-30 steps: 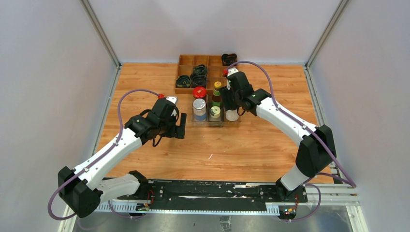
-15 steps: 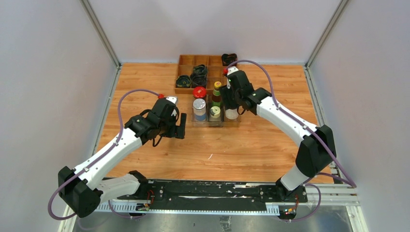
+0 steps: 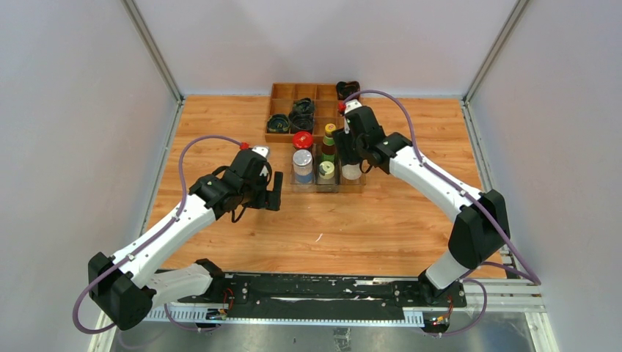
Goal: Organize the condiment bottles
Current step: Place the bottle in the storage box.
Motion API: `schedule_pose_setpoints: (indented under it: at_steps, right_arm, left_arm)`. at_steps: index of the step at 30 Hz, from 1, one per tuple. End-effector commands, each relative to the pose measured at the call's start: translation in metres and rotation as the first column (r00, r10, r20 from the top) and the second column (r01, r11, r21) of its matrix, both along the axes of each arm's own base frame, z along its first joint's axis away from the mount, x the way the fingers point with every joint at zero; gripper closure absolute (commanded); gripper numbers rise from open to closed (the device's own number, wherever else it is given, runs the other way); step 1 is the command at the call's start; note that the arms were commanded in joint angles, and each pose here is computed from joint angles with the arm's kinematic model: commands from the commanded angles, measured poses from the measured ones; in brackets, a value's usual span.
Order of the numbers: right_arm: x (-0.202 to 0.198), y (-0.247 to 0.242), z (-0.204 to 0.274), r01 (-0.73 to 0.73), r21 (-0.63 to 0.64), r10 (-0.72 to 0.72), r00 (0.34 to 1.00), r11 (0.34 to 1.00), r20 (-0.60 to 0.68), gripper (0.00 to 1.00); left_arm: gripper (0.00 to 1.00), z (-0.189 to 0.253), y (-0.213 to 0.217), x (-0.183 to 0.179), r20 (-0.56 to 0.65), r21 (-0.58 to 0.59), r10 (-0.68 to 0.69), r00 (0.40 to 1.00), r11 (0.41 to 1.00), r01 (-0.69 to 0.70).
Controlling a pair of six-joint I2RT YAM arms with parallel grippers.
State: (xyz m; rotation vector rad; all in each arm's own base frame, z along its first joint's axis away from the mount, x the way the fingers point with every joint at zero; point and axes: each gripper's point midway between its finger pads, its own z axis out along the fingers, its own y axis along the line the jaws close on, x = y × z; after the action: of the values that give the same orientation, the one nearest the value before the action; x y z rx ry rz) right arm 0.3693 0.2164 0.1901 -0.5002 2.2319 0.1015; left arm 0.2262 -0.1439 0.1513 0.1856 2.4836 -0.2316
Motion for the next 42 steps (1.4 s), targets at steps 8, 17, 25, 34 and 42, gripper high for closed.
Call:
schedule_pose_setpoints:
  at_steps: [8, 17, 25, 34, 42]
  right_arm:
    - [0.0, 0.005, -0.009, 0.004, 0.022, -0.004, 1.0, 1.0, 0.031, 0.48]
    - [-0.006, 0.002, -0.019, 0.007, 0.026, -0.007, 1.0, 1.0, 0.024, 0.48]
    - [-0.01, 0.003, -0.032, 0.006, 0.037, -0.006, 1.0, 0.999, 0.001, 0.48]
    - [-0.016, 0.001, -0.047, 0.006, 0.039, -0.005, 1.0, 0.999, -0.017, 0.48]
    - [-0.022, 0.0, -0.056, 0.007, 0.045, -0.005, 0.999, 0.999, -0.032, 0.48]
  left_arm:
    - [0.0, 0.001, 0.003, 0.002, 0.003, 0.018, -0.003, 1.0, 1.0, 0.003]
    - [0.0, 0.0, 0.003, 0.002, -0.001, 0.016, -0.002, 1.0, 1.0, 0.002]
    - [0.0, -0.002, 0.004, -0.001, -0.004, 0.016, 0.0, 1.0, 1.0, 0.0]
    - [0.0, -0.003, 0.003, -0.002, -0.009, 0.009, 0.005, 1.0, 1.0, -0.005]
    - [0.0, -0.003, 0.003, -0.002, -0.01, 0.006, 0.007, 1.0, 1.0, -0.007]
